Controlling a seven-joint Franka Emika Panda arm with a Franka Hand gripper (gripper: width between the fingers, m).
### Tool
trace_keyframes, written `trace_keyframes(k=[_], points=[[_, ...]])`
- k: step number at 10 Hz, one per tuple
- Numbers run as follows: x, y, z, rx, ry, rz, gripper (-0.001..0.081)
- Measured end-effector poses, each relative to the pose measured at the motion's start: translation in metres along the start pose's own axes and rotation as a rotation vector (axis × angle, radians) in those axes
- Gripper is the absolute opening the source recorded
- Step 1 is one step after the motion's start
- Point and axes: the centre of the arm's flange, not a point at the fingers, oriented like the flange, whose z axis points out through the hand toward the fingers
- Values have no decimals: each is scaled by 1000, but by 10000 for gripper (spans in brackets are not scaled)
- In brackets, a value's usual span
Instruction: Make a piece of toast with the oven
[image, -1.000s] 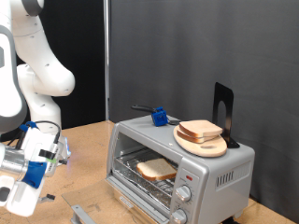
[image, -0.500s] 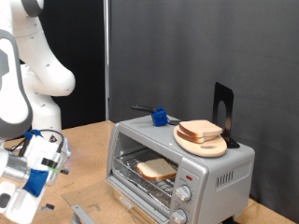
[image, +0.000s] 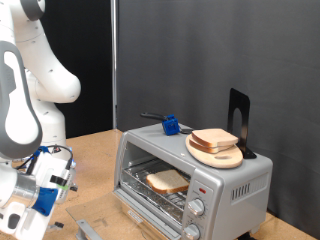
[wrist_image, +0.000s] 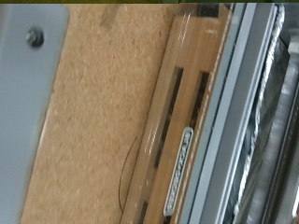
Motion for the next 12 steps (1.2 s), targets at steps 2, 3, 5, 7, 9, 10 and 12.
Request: trace_keyframes(k=[2,3,5,7,9,10,12], points=[[-7,7,12,-6,-14,1,682],[-11,9,18,-7,-24,-3,682],[-17,8,32,-6,-44,-9,682],[-22,5,46,-6,-50,-6,682],[-25,4,52,-10,-42,-1,682],[-26,4,55,-8,-45,1,682],[-29,0,57,7,-61,3,682]])
